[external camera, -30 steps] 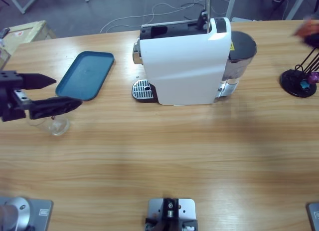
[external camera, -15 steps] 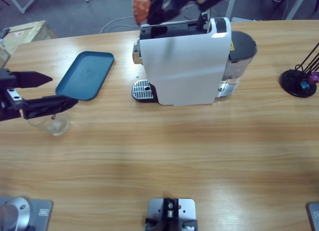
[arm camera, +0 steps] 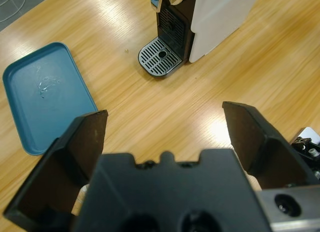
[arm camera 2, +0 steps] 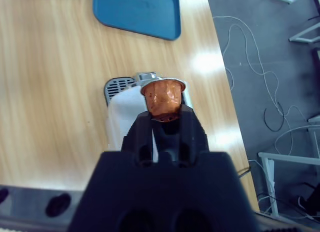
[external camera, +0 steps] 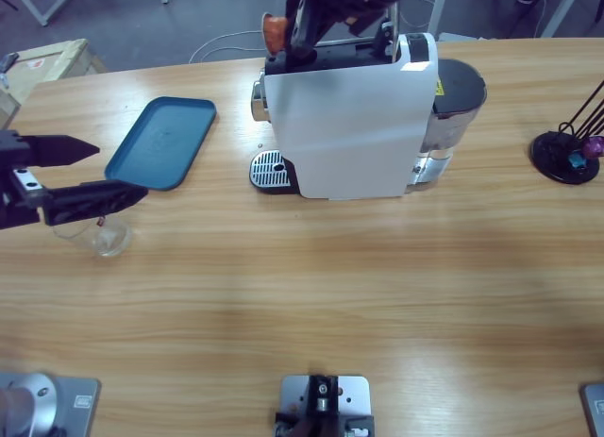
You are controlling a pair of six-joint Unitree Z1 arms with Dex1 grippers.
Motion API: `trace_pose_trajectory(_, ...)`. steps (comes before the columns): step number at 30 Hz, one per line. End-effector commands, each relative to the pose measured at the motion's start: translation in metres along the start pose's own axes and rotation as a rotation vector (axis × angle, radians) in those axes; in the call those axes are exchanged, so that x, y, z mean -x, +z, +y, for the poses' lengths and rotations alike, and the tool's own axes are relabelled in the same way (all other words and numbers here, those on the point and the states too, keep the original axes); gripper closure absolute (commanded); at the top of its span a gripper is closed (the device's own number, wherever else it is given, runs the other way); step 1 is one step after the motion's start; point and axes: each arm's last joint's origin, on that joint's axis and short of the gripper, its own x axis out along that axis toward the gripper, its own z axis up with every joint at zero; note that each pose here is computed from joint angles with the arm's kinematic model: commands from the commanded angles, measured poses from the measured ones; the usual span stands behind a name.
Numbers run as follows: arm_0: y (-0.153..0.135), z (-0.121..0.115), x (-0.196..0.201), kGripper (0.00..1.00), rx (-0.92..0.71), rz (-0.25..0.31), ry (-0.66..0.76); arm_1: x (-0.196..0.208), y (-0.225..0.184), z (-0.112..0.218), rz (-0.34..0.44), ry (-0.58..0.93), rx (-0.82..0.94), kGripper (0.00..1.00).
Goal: Pour coffee
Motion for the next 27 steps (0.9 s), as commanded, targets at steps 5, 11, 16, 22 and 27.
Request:
trace_pose_trajectory(5, -0.01, -0.001, -0.007, 0.003, -0.017, 0.039, -0.011, -0.038, -0.022, -0.002, 0.108, 0.033, -0.001, 1.0)
trace_pose_trajectory(11, -0.008, -0.002, -0.009, 0.001, -0.017, 0.039, -0.011, -0.046, -0.028, 0.001, 0.123, 0.056, -0.006, 1.0)
trace_pose_trajectory(16, -0.008, -0.002, -0.009, 0.002, -0.017, 0.036, -0.011, -0.05, -0.034, -0.002, 0.143, 0.054, -0.018, 1.0)
trace_pose_trajectory(22, -0.008, -0.002, -0.009, 0.002, -0.017, 0.036, -0.011, -0.041, -0.033, -0.004, 0.145, 0.024, -0.036, 0.175)
trace_pose_trajectory(27, -0.009, -0.001, -0.006, 0.004, -0.016, 0.026, -0.011, -0.024, -0.026, -0.008, 0.104, -0.024, -0.05, 0.0)
